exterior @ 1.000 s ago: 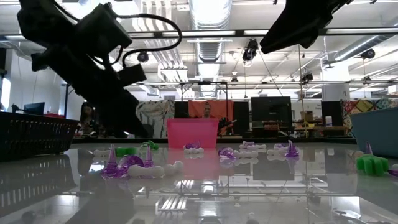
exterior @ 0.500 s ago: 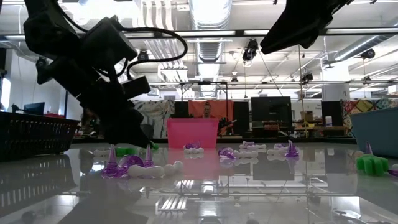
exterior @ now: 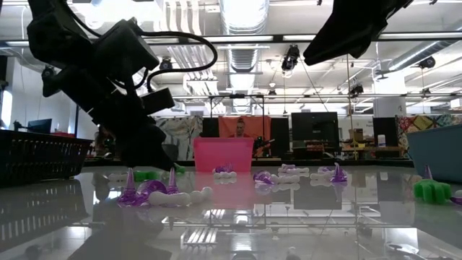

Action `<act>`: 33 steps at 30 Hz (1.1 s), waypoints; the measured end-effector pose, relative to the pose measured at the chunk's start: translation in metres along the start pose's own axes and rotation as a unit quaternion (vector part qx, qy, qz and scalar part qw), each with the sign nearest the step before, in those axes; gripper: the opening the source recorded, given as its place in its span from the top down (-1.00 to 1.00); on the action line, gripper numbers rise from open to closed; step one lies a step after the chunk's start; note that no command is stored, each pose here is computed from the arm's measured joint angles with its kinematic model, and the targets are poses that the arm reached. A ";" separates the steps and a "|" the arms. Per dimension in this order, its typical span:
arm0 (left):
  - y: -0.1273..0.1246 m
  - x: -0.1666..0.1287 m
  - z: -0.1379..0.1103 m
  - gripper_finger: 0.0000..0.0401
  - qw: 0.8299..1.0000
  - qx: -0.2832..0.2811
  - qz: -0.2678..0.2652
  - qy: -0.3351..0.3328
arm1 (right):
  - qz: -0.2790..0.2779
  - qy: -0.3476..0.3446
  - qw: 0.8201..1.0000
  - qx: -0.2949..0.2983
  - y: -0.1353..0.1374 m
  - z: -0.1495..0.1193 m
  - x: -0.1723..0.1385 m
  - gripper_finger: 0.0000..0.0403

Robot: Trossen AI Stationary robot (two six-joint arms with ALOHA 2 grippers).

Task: Sort Halloween decoration
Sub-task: Put the skeleton toy into the black basket

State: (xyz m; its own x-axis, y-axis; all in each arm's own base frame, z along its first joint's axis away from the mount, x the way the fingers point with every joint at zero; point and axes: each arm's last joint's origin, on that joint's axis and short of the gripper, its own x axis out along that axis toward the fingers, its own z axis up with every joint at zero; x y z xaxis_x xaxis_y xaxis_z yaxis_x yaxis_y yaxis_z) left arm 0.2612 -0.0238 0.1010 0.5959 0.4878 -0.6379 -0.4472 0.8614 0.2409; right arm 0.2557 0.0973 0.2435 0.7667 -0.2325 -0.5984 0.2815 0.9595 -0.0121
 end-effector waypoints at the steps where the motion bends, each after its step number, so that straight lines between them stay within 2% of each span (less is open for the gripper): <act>1: 0.000 0.000 0.000 0.83 1.000 0.000 0.000 0.000 | 0.000 0.000 1.000 0.000 0.000 0.000 0.000 0.45; 5: 0.000 0.000 0.000 0.97 1.000 0.000 0.000 0.000 | 0.000 0.000 1.000 0.000 0.000 0.000 0.000 0.45; 11: -0.001 -0.002 0.004 0.97 1.000 -0.008 -0.010 -0.002 | 0.000 0.000 1.000 0.000 0.000 0.000 0.000 0.45; 15: -0.005 -0.015 0.024 0.97 0.998 -0.014 -0.057 -0.019 | 0.001 -0.001 1.000 0.001 0.000 0.000 0.000 0.45; 22: 0.002 -0.061 0.063 0.98 0.996 0.007 -0.089 -0.019 | 0.004 -0.008 1.000 0.006 0.001 0.002 0.000 0.45; 27: 0.016 -0.103 0.085 0.98 0.990 0.008 -0.133 0.052 | 0.005 -0.010 1.000 0.007 0.001 0.002 0.000 0.45; 33: 0.027 -0.147 0.097 0.98 0.980 0.010 -0.128 0.154 | 0.006 -0.011 1.000 0.008 0.001 0.002 0.000 0.45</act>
State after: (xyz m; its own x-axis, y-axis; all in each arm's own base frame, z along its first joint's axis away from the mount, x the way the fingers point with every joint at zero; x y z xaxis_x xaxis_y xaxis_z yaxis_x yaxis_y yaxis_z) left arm 0.2256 -0.0585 0.2722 0.4552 0.1927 -0.8693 -0.2946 0.9539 0.0572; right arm 0.2574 0.0981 0.2455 0.7829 -0.2248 -0.5802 0.2817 0.9595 0.0083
